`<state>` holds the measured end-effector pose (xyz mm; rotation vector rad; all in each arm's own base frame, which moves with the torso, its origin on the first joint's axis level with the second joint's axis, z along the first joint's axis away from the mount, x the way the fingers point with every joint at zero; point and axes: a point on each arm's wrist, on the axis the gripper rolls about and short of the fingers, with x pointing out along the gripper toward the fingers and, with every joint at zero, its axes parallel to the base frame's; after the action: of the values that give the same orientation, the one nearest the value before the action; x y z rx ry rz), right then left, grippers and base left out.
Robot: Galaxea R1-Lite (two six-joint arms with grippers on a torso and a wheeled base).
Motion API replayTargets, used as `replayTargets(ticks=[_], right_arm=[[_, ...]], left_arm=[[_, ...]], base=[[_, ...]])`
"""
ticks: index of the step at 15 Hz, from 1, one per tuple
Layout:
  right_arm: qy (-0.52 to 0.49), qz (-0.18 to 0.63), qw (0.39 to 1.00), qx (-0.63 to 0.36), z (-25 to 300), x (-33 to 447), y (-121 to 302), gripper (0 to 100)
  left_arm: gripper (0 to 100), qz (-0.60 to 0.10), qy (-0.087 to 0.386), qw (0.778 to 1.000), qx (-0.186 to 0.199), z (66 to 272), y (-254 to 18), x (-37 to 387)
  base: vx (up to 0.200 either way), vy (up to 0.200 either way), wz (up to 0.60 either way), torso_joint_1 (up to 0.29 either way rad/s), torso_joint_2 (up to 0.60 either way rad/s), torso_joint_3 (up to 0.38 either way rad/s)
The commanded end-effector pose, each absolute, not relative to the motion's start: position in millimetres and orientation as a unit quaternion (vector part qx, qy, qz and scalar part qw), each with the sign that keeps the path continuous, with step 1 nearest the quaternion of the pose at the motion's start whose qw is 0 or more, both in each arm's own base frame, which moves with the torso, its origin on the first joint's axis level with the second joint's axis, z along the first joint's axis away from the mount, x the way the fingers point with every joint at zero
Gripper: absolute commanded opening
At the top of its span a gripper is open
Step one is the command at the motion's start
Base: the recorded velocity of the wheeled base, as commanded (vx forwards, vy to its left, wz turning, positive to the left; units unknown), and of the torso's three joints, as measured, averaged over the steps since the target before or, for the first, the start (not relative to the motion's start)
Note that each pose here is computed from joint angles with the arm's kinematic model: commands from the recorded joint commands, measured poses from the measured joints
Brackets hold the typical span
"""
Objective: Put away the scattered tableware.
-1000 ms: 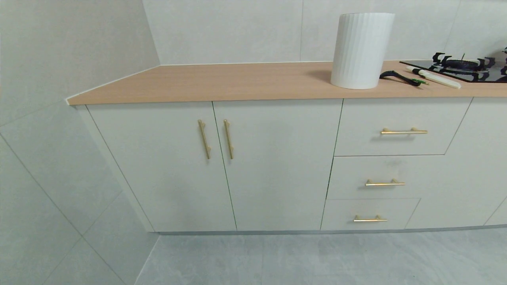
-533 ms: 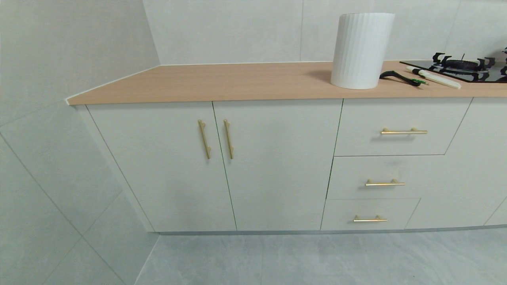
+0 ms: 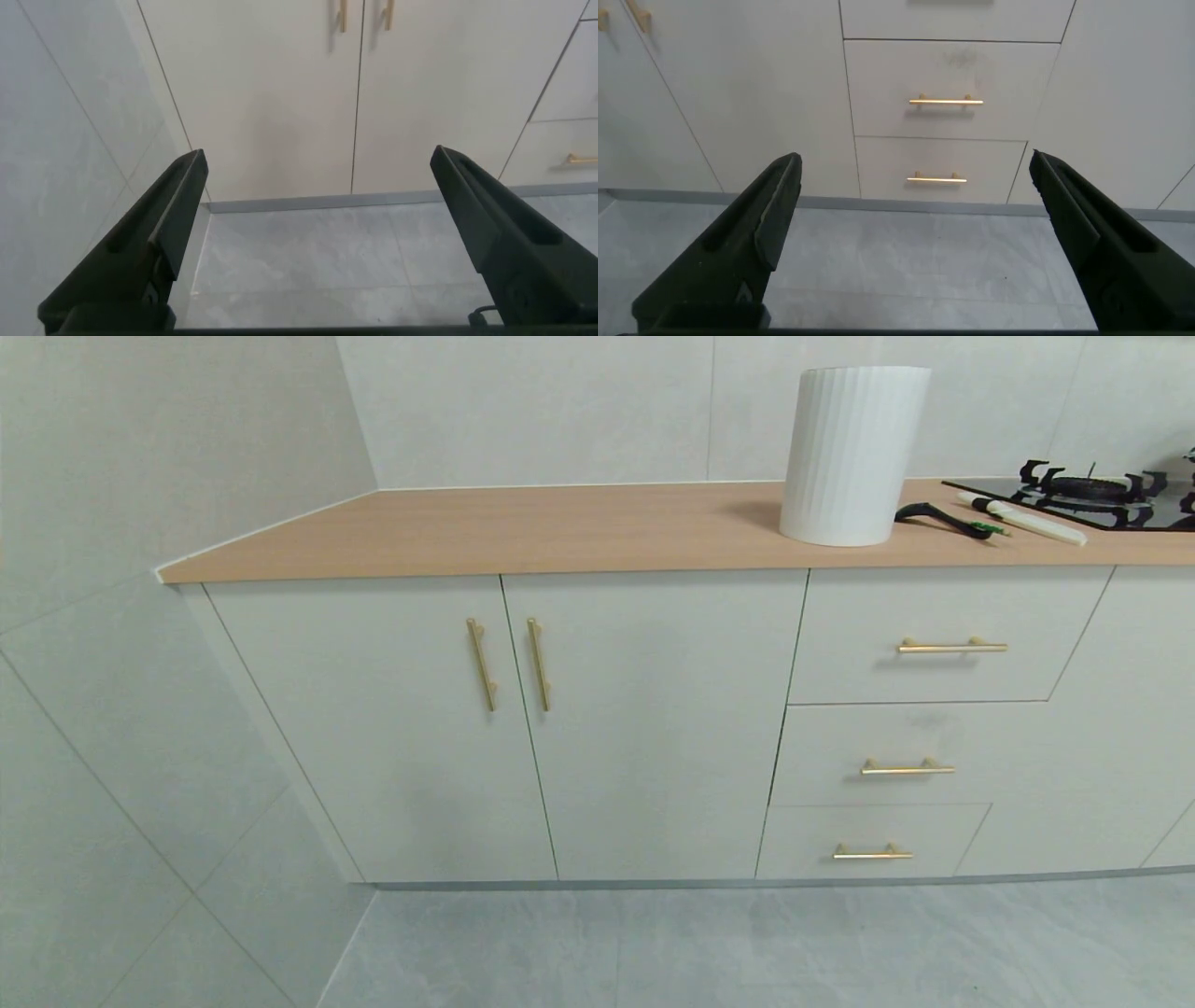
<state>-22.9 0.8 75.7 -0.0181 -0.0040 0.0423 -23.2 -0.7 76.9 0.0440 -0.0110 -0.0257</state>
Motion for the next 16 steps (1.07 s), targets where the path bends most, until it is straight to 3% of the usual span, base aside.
replayTargets(ticks=[1, 7, 16], right_arm=[[0.001, 0.021, 1.000, -0.009, 75.5, -22.7, 0.8, 100], [0.001, 0.021, 1.000, -0.008, 75.5, -22.7, 0.8, 100], [0.001, 0.021, 1.000, -0.008, 75.5, -22.7, 0.8, 100]], left_arm=[[100, -0.013, -0.005, 1.000, 0.022, 77.0, -0.7, -23.0], [100, -0.013, -0.005, 1.000, 0.022, 77.0, -0.7, -23.0], [100, -0.013, -0.005, 1.000, 0.022, 77.0, -0.7, -23.0]], base=[[0.000, 0.000, 0.00, 0.000, 0.00, 0.000], [0.000, 0.000, 0.00, 0.000, 0.00, 0.000], [0.200, 0.000, 0.00, 0.004, 0.00, 0.001]])
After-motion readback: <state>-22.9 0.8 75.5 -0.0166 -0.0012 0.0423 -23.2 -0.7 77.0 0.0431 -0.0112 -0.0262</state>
